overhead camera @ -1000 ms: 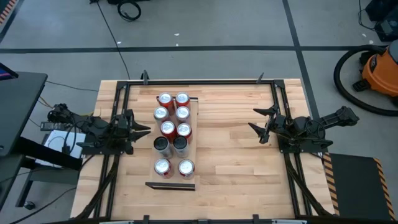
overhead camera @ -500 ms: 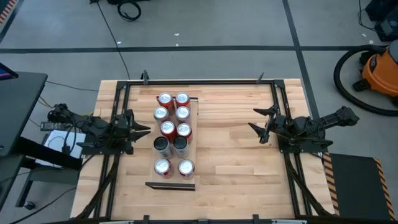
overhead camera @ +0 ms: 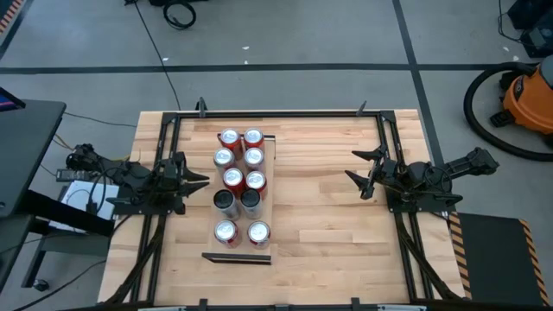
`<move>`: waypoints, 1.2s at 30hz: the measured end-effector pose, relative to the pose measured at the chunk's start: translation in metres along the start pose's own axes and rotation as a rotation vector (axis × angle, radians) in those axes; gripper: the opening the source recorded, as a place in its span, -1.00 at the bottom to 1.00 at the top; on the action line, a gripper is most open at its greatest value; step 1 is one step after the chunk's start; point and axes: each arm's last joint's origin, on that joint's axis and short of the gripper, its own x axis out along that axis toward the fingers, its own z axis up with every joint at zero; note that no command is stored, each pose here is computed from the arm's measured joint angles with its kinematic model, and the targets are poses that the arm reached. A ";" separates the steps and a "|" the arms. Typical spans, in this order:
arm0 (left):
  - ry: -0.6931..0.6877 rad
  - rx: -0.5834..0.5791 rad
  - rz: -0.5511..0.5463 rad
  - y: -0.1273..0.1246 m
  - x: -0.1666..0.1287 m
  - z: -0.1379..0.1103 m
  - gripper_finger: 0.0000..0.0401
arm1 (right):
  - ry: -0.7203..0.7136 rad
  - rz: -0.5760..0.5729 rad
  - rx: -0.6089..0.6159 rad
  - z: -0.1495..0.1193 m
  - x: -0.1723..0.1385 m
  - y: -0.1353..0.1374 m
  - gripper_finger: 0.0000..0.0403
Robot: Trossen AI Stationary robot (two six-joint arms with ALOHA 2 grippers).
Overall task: Place canned beverage on shelf
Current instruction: Return to Home Position
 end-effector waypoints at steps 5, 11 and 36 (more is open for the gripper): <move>0.000 0.000 0.000 0.000 0.000 0.000 -0.60 | 0.000 0.000 0.000 0.000 0.000 0.000 0.72; 0.000 0.000 0.000 0.000 0.000 0.000 -0.60 | 0.000 0.000 0.000 0.000 0.000 0.000 0.72; 0.000 0.000 0.000 0.000 0.000 0.000 -0.60 | 0.000 0.000 0.000 0.000 0.000 0.000 0.72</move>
